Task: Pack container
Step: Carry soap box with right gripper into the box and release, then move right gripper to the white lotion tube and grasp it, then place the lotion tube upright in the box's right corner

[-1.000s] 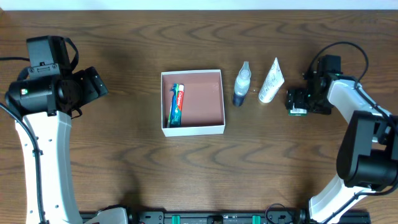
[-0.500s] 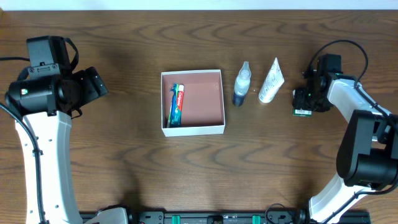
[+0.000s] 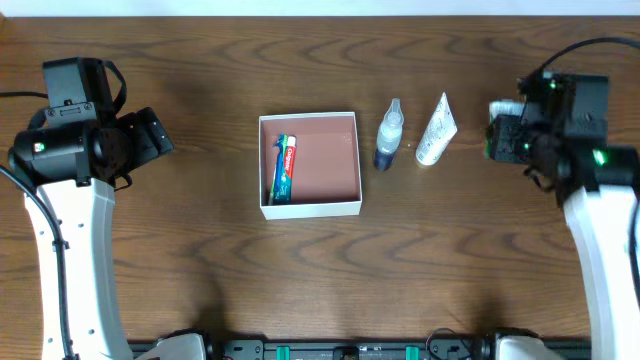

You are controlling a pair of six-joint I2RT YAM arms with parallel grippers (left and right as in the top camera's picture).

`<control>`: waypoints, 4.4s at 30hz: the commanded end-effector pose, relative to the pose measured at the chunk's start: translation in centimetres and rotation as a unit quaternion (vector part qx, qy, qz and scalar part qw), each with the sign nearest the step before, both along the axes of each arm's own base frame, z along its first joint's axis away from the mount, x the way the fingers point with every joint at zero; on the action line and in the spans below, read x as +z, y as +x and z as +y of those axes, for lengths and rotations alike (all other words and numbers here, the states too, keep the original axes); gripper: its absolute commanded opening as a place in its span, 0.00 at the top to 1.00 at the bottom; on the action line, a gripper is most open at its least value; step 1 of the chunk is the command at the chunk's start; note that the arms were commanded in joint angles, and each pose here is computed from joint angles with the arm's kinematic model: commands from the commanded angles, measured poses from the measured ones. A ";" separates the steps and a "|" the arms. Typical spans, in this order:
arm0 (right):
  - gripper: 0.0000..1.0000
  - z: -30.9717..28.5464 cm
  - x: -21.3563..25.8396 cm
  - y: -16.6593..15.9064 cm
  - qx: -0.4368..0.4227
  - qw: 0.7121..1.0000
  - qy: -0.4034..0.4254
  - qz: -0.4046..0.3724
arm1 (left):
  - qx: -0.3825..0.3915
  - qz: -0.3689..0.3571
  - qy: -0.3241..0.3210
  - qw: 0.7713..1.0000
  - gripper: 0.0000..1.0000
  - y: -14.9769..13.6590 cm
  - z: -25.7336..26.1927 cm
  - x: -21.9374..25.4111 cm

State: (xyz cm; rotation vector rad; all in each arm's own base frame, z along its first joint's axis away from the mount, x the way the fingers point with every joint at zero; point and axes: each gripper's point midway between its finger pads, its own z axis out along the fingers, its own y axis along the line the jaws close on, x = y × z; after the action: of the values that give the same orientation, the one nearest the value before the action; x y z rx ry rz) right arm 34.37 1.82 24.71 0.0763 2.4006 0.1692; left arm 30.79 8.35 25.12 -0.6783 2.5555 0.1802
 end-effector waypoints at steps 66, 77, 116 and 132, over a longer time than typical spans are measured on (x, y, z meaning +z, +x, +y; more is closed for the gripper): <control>0.17 8.6 -0.5 3.2 0.053 0.997 0.040 -0.025 | 0.005 -0.003 0.008 1.000 0.02 -0.1 0.4 0.4; 0.30 5.4 -7.5 5.7 -0.010 0.998 -0.023 0.054 | 0.005 -0.003 0.008 1.000 0.02 -0.1 0.4 0.4; 0.99 23.4 0.7 4.8 0.171 0.979 0.027 -0.110 | 0.005 -0.004 0.008 1.000 0.02 -0.1 0.4 0.4; 0.66 23.0 -5.5 6.3 0.171 0.984 -0.039 -0.045 | 0.005 -0.003 0.008 1.000 0.02 -0.1 0.4 0.4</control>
State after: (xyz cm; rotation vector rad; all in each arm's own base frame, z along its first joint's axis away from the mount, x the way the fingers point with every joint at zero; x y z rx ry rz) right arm 39.64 24.73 17.55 -0.3491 2.3616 0.2582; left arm 30.79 8.35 25.12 -0.6783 2.5555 0.1802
